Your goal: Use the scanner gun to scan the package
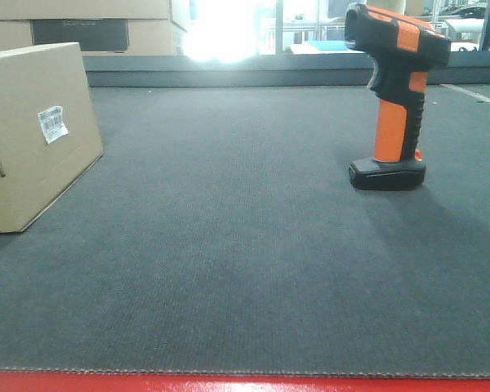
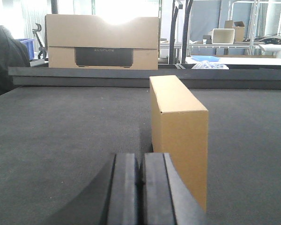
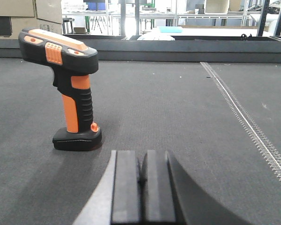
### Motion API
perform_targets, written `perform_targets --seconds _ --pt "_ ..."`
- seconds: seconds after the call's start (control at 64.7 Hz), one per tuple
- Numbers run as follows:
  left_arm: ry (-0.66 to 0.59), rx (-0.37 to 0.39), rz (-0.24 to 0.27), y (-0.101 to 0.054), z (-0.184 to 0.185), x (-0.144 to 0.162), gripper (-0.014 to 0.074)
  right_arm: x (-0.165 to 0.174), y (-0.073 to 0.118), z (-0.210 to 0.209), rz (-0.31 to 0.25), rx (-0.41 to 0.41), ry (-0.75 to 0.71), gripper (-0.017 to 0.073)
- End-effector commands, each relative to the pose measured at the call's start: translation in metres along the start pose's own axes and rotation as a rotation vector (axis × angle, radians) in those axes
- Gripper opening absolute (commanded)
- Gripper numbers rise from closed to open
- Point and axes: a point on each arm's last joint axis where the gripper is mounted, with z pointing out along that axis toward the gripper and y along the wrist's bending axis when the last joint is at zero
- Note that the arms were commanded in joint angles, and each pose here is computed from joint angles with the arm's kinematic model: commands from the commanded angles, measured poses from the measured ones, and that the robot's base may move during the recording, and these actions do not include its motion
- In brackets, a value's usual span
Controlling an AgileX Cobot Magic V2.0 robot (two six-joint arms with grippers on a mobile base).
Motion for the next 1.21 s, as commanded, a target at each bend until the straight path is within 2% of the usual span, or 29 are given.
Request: perform_targets --seconds 0.0,1.191 --pt "-0.024 0.005 -0.001 -0.0002 -0.0003 -0.0027 -0.0111 -0.0016 -0.0002 -0.0003 -0.002 0.003 -0.019 -0.0153" --pt "-0.024 0.005 -0.001 -0.0002 -0.0003 -0.0027 -0.0111 -0.0015 0.0008 -0.0003 -0.003 -0.015 -0.018 -0.0153"
